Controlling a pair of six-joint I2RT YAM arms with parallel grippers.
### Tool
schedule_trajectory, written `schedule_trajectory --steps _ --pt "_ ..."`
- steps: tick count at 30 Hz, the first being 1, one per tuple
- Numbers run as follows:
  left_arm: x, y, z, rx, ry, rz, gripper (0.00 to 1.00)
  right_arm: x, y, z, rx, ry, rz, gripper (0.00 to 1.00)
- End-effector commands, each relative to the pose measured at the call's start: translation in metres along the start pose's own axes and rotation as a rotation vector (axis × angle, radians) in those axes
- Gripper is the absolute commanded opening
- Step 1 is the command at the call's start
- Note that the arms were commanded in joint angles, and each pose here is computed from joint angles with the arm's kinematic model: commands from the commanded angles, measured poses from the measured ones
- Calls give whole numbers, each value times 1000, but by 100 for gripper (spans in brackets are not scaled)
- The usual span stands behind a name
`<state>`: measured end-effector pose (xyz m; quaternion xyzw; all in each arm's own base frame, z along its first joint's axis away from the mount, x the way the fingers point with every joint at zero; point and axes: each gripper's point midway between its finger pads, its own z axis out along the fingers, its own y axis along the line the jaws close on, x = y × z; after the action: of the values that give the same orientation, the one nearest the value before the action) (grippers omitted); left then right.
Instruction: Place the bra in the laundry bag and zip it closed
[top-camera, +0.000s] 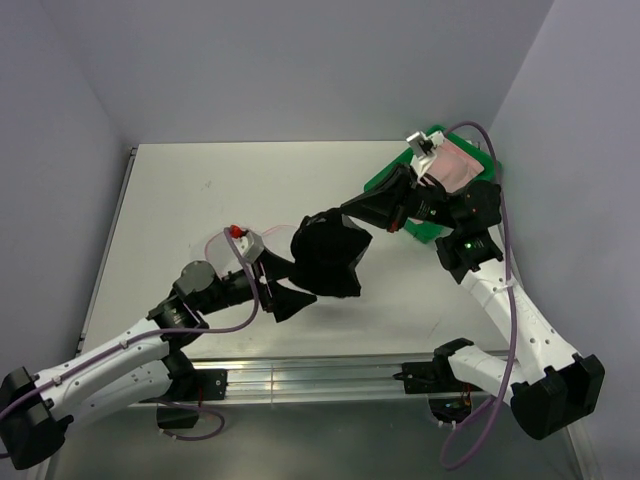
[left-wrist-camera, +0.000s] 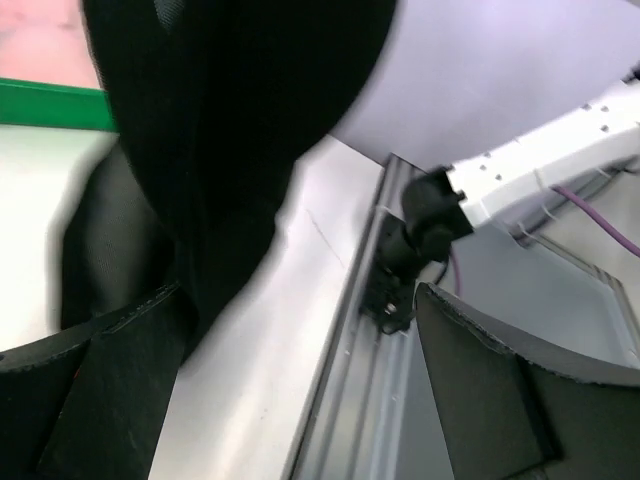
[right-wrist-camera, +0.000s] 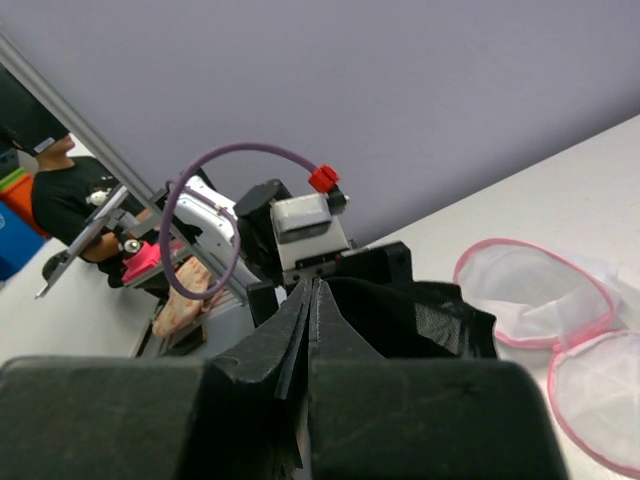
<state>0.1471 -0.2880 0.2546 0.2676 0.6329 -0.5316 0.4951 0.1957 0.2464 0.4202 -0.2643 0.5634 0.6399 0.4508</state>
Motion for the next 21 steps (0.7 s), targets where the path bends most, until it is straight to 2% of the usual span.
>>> schedule_trajectory --steps 1,3,6,7,10,11,14,15,18,21 --pt "-5 -28 6 165 0 0 99 -25 32 4 -91 -46 -64 0" --pt "-3 -22 19 156 25 -5 97 -26 35 4 -107 -48 -61 0" --pt "-13 -18 32 146 13 11 82 -29 33 5 -82 -47 -67 0" --pt "-19 -20 34 150 -6 19 70 -28 29 5 -63 -42 -69 0" --pt "-35 -15 41 115 -49 26 50 -30 27 3 -49 -54 -75 0" --pt "-38 -12 42 97 -63 22 49 -31 26 3 -46 -55 -71 0" --pt "-43 -11 43 87 -93 6 75 -30 21 4 -35 -60 -55 0" --pt "-41 -12 43 89 -89 -4 88 -30 20 4 -29 -63 -51 0" --pt "-33 -16 39 104 -73 -22 95 -31 17 3 -7 -75 -50 0" --pt "-24 -18 32 103 -55 -31 95 -33 14 3 24 -87 -54 0"
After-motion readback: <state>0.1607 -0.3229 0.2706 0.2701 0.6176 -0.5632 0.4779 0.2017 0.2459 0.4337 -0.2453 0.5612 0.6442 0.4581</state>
